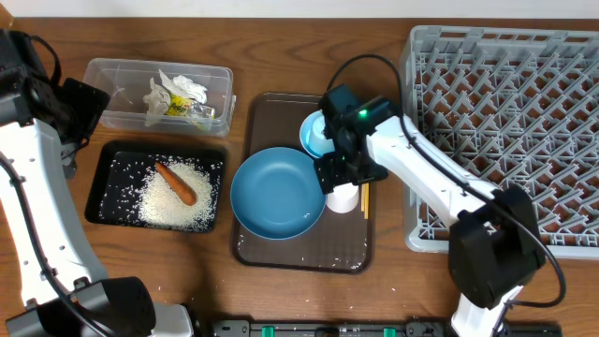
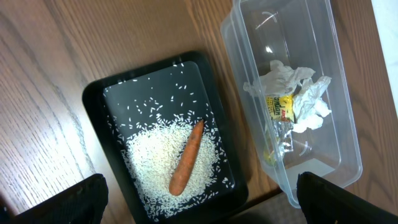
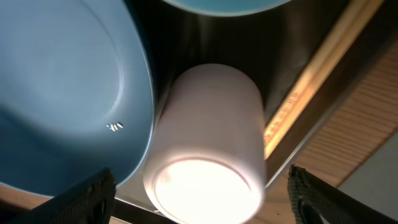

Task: Sort waste into correct bins and load items into the dishwasher rack
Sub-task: 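Reach the right gripper over the white cup on the brown tray, then close the right gripper on the white cup and lift it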

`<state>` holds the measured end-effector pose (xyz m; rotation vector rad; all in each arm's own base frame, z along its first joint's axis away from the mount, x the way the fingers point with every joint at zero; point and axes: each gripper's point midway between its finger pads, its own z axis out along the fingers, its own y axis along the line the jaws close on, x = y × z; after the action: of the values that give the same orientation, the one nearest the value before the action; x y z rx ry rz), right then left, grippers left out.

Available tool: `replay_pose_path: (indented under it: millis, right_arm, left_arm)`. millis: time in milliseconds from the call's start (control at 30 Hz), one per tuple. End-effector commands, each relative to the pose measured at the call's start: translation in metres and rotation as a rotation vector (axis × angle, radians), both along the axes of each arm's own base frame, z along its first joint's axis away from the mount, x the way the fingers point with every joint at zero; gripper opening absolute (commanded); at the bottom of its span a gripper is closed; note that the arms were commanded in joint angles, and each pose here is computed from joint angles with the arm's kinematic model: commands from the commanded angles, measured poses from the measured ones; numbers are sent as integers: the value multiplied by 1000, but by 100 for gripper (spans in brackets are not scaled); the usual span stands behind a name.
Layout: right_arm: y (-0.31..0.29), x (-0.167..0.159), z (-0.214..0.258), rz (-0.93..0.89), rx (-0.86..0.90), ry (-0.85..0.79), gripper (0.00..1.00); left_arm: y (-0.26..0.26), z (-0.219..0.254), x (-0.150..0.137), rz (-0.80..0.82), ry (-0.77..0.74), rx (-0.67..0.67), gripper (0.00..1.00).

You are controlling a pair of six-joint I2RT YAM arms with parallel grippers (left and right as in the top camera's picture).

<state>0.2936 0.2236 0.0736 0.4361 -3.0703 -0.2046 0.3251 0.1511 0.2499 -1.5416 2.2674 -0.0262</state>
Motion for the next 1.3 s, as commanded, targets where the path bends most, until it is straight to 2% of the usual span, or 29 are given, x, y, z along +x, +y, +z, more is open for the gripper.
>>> replay_pose_path:
  millis: [0, 167, 633, 733, 833, 967, 1267]
  right_arm:
    - [7, -3, -3, 8, -21, -4, 81]
    - [0, -3, -8, -19, -99, -34, 79]
    - [-6, -4, -29, -14, -130, -64, 81]
    - [-6, -4, -29, -22, -129, -64, 77]
    - [-5, -3, -28, -23, -127, -66, 69]
    - [-3, 0, -19, -25, -113, -85, 59]
    - [-3, 13, 48, -5, -26, -210, 59]
  left_arm:
    - [3, -1, -1, 15, 6, 3, 98]
    - [3, -1, -1, 15, 6, 3, 98]
    - [3, -1, -1, 15, 6, 3, 98]
    - [3, -1, -1, 15, 6, 3, 99]
    - [3, -1, -1, 15, 6, 3, 99]
    - [3, -1, -1, 15, 6, 3, 99]
    - [3, -1, -1, 15, 5, 3, 99]
